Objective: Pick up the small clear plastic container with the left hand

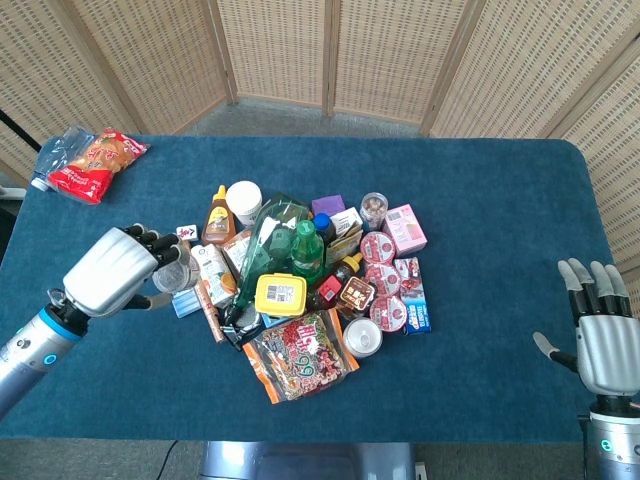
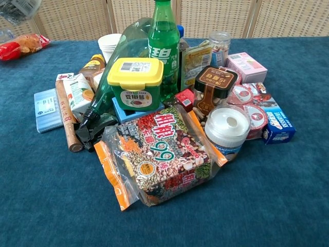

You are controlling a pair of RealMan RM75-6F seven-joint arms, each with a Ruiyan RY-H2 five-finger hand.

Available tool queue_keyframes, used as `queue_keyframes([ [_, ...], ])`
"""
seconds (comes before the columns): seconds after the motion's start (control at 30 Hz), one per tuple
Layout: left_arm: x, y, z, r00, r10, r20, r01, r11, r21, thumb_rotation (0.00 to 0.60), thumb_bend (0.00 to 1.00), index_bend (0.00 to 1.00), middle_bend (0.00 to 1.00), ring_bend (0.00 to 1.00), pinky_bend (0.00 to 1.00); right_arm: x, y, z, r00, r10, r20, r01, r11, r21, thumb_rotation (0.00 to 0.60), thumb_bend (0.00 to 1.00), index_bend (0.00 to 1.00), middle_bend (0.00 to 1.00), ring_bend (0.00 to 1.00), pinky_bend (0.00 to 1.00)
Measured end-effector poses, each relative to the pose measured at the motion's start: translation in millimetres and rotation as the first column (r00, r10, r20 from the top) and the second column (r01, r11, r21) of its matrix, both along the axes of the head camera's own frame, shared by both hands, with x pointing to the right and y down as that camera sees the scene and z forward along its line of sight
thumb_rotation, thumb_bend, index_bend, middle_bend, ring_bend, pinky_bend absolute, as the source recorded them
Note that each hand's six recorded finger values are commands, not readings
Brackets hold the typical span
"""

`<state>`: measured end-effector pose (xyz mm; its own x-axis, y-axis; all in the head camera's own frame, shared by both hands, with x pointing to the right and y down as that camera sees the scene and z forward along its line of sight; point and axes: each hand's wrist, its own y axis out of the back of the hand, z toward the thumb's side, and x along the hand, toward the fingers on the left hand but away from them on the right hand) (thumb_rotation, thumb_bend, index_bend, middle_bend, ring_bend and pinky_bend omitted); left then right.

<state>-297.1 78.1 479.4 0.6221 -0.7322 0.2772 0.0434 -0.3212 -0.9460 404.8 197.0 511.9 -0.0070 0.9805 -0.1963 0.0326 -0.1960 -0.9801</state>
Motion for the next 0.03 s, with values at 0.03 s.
queue_keyframes([
  [0.03,0.4,-0.5,-0.6,1.0,0.0,-0.001,0.0,1.0,0.002,0.6,0.09,0.6,0.56,0.58,0.58,0.1,0.0,0.1,1.0,0.0,0.0,0.0,1.0,0.0,0.6,0.0,0.0,0.0,0.0,0.0],
])
